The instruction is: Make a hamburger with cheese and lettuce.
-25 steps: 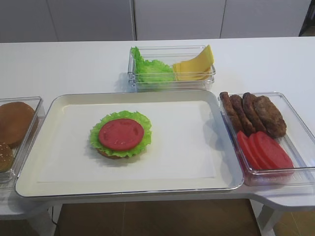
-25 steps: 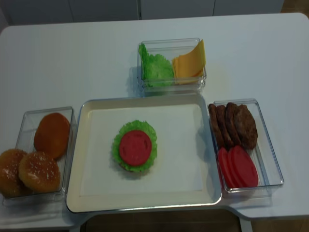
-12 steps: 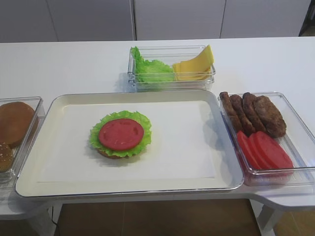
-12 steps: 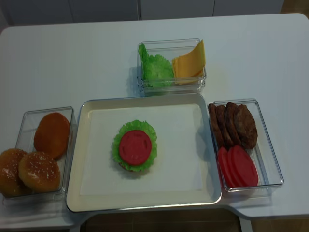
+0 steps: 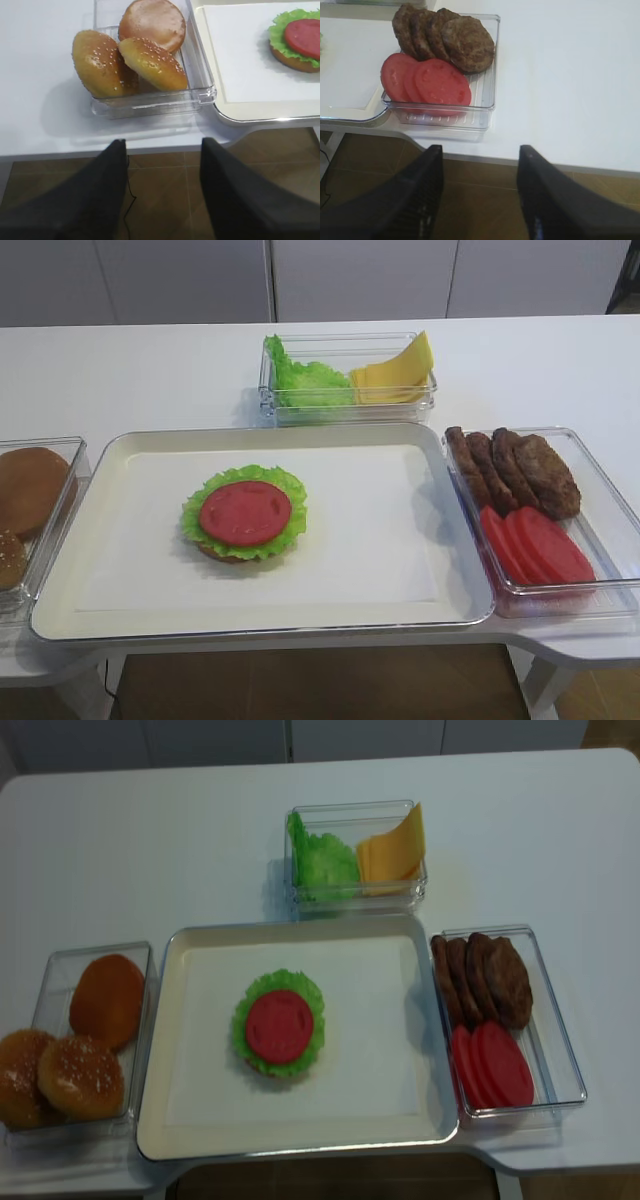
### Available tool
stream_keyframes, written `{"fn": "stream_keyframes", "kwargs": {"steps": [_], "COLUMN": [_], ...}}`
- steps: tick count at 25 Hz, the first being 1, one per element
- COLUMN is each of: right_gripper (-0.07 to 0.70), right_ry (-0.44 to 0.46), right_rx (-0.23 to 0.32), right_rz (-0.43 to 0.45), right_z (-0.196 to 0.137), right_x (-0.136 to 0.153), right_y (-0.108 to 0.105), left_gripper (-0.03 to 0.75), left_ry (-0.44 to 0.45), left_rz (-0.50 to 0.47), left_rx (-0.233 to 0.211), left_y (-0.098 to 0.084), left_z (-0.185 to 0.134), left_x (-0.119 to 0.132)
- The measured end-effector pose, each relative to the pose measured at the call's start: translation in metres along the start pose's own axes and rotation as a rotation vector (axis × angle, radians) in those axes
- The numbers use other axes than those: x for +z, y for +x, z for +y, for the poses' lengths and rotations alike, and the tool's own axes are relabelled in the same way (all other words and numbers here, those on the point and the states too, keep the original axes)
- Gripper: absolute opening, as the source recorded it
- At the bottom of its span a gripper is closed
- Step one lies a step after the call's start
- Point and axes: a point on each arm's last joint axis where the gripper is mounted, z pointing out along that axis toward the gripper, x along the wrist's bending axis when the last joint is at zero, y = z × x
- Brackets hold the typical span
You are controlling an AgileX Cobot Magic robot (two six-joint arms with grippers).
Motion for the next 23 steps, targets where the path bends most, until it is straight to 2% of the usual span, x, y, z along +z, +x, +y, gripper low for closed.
{"fn": "stream_keyframes", "kwargs": {"steps": [4,10,23], "right_gripper": [0.363,0.341,0.242], "right_ry": [-0.001,-0.005,-0.005], "right_rx": [0.011,0.063,0.064], "right_rz": [-0.019,-0.104,-0.106], "right_z": [0.0001,0.0005,0.0005], "right_x": [0.0001,0.0005,0.0006], "right_y": [0.0002,0.0009,0.0009], "left_gripper": [0.358,0.358,0.358], "left_ry": [0.0,0.0,0.0], "left_rz": [0.0,-0.002,-0.004], "left_rx": [0.0,-0.001,-0.001], "left_y": [0.0,-0.0001,-0.0003], "left_z": [0.0,0.0,0.0], "left_x": [0.0,0.0,0.0]}}
